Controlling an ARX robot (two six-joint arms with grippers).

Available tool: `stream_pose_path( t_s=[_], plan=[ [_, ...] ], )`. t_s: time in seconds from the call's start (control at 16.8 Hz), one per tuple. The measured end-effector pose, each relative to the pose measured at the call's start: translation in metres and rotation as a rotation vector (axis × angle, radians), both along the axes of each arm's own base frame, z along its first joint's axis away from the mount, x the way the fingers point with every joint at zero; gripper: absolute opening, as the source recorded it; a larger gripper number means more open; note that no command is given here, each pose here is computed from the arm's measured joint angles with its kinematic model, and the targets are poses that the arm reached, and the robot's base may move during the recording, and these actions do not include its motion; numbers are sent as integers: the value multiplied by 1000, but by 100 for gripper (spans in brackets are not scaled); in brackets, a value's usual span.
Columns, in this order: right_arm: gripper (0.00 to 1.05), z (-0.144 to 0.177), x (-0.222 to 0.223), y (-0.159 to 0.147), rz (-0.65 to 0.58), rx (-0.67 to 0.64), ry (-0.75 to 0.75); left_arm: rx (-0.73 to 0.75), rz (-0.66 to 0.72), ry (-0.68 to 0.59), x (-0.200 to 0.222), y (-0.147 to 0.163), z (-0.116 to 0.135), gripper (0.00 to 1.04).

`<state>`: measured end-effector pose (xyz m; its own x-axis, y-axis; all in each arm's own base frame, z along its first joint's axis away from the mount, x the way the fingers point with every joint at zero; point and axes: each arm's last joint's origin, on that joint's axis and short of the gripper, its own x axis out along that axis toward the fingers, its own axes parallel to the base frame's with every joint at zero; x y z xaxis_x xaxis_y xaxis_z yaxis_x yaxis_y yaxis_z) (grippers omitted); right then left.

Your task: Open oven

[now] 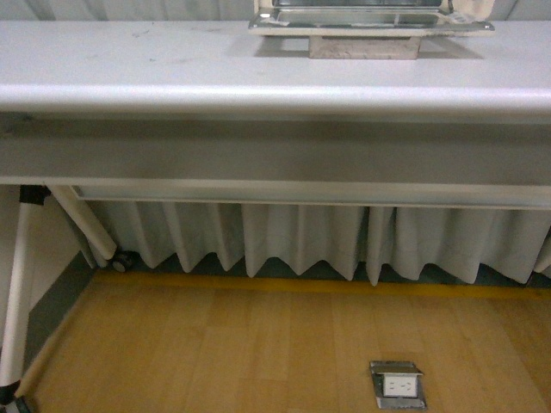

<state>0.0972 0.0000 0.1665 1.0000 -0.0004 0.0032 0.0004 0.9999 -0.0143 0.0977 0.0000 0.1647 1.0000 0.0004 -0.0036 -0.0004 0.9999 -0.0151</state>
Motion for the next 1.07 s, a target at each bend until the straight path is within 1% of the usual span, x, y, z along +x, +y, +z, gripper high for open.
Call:
stream_pose_path(
  t_s=[1.07],
  plan=[
    [98,0,0,0,0,0,0,1,0,0,0,0,0,98]
  ],
)
